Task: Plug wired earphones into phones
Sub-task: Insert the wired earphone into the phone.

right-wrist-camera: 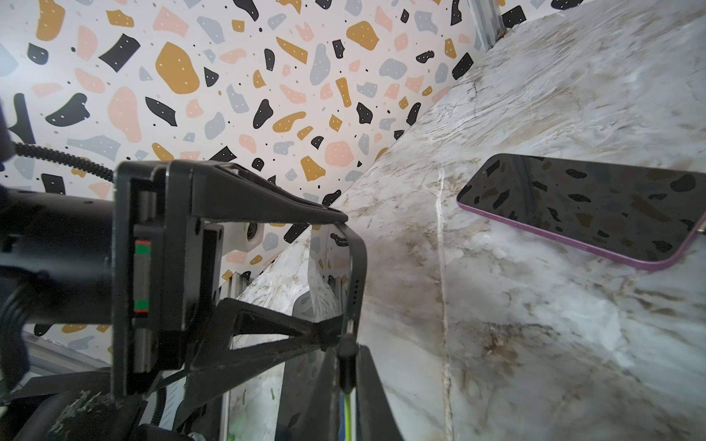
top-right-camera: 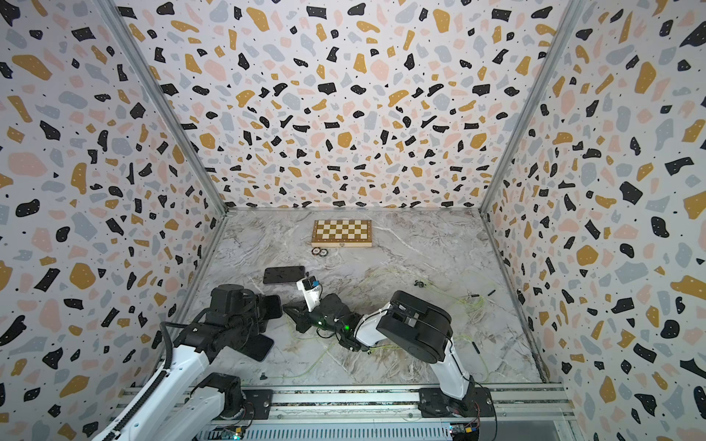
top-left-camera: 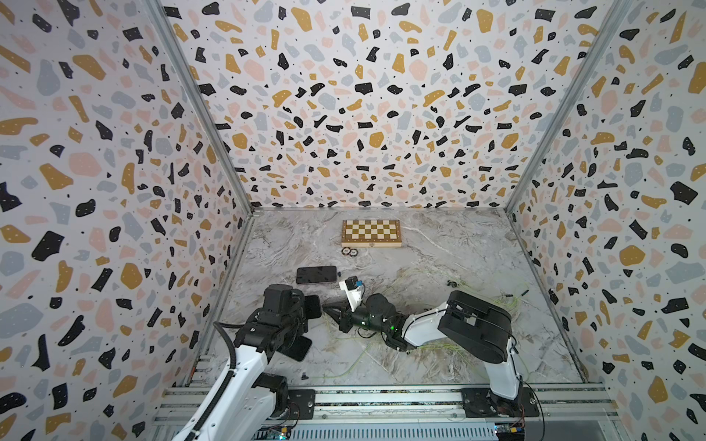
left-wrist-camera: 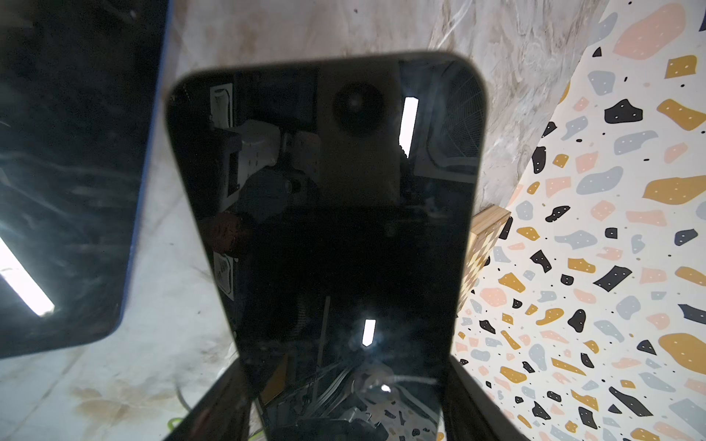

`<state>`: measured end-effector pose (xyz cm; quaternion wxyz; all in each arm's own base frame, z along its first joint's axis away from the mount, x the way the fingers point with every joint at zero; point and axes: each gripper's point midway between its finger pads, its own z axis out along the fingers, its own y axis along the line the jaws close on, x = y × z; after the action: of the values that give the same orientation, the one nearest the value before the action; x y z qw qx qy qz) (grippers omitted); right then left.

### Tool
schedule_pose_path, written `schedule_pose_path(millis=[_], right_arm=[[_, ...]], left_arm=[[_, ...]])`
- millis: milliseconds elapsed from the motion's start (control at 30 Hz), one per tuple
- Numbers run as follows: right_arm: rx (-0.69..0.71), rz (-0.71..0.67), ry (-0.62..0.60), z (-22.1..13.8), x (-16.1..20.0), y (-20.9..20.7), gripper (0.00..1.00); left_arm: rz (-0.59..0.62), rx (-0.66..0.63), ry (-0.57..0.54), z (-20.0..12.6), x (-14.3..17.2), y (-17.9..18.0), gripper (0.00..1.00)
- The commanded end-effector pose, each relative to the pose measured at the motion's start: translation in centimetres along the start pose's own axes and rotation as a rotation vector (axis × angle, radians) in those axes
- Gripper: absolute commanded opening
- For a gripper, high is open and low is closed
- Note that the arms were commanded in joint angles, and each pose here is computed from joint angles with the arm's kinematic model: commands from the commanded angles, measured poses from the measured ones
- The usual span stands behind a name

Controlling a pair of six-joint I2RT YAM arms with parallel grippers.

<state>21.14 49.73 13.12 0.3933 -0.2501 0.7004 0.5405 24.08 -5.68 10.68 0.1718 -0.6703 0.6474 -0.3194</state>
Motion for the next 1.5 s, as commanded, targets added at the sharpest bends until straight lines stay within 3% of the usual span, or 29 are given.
schedule_pose_path(millis=[0, 533, 800, 1467], right_arm=[[-0.048, -0.01, 0.011, 0.7, -0.7, 1.3, 0.0], [-0.18, 0.003, 0.031, -1.0, -1.9, 3.2, 0.0], [-0.262, -0.019, 0.017, -2.2, -2.3, 4.3, 0.0], [-0.125, -0.007, 0.032, -1.8, -2.2, 1.8, 0.0]], left_arm=[[0.064, 0.128, 0.078, -1.5, 2.3, -4.3, 0.57], [0.194, 0.16, 0.182, -1.8, 5.1, -5.8, 0.57], [0.202, 0.15, 0.244, -2.1, 6.5, -5.6, 0.57], [0.187, 0.136, 0.241, -3.2, 6.5, -4.7, 0.56]])
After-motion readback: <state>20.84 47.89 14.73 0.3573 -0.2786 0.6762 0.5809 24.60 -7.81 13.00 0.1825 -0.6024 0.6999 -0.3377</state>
